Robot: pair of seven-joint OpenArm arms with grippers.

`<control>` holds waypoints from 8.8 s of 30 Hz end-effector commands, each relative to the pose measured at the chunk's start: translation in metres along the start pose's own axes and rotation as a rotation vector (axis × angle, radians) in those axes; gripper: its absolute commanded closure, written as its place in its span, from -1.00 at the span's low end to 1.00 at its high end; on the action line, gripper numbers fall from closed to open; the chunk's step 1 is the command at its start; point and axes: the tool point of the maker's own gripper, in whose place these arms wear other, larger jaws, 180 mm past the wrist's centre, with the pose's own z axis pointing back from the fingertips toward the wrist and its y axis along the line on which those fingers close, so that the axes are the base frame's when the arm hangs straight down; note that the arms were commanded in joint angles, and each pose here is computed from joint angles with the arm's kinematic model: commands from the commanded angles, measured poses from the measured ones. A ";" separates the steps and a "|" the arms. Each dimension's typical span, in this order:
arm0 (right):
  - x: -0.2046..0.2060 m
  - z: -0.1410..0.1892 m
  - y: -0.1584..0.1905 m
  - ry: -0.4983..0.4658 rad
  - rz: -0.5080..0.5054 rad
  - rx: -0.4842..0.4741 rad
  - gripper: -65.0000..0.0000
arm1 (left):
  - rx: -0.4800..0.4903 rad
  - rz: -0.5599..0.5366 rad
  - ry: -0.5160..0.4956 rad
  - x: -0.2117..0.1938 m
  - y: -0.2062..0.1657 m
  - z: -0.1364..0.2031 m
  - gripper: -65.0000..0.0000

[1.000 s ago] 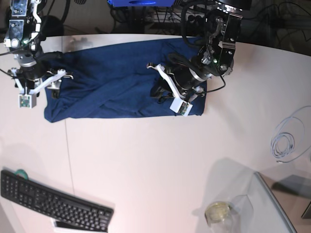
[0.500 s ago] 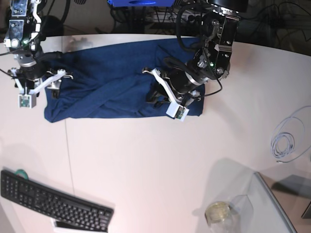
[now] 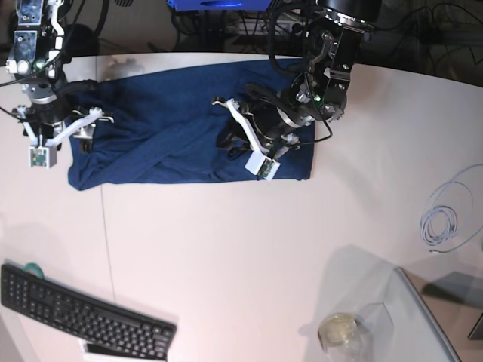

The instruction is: Layout the t-shirt on the table in an organized manner, then fold the t-shirt properly

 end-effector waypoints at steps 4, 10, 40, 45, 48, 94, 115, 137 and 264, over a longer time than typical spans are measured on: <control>0.011 0.002 -0.003 -0.042 0.004 -0.003 -0.08 | -0.018 -0.004 -0.053 0.017 -0.004 0.000 1.00; 0.011 0.002 -0.003 -0.042 0.004 -0.003 -0.08 | -0.016 -0.005 -0.049 0.016 -0.004 0.000 1.00; 0.010 0.002 -0.001 -0.040 0.004 0.000 -0.08 | -0.110 -0.086 -0.018 0.022 -0.036 -0.021 0.19; 0.010 0.002 -0.002 -0.041 0.003 -0.001 -0.08 | -0.157 -0.083 -0.033 0.033 -0.059 -0.035 0.19; 0.010 0.002 -0.002 -0.041 0.003 -0.001 -0.08 | -0.182 -0.073 -0.059 0.043 -0.073 -0.038 0.19; 0.005 -0.001 -0.003 -0.024 0.000 -0.003 -0.08 | 0.045 -0.055 0.166 -0.039 -0.030 0.005 1.00; 0.004 -0.001 -0.003 -0.023 0.000 -0.003 -0.08 | 0.176 -0.021 0.035 -0.006 0.000 0.044 1.00; 0.006 -0.002 -0.003 -0.026 -0.001 -0.003 -0.08 | 0.076 -0.102 0.169 -0.047 -0.048 0.007 1.00; -0.132 0.020 0.234 0.215 0.682 0.439 1.00 | 0.704 0.408 -0.022 -0.121 0.216 0.263 1.00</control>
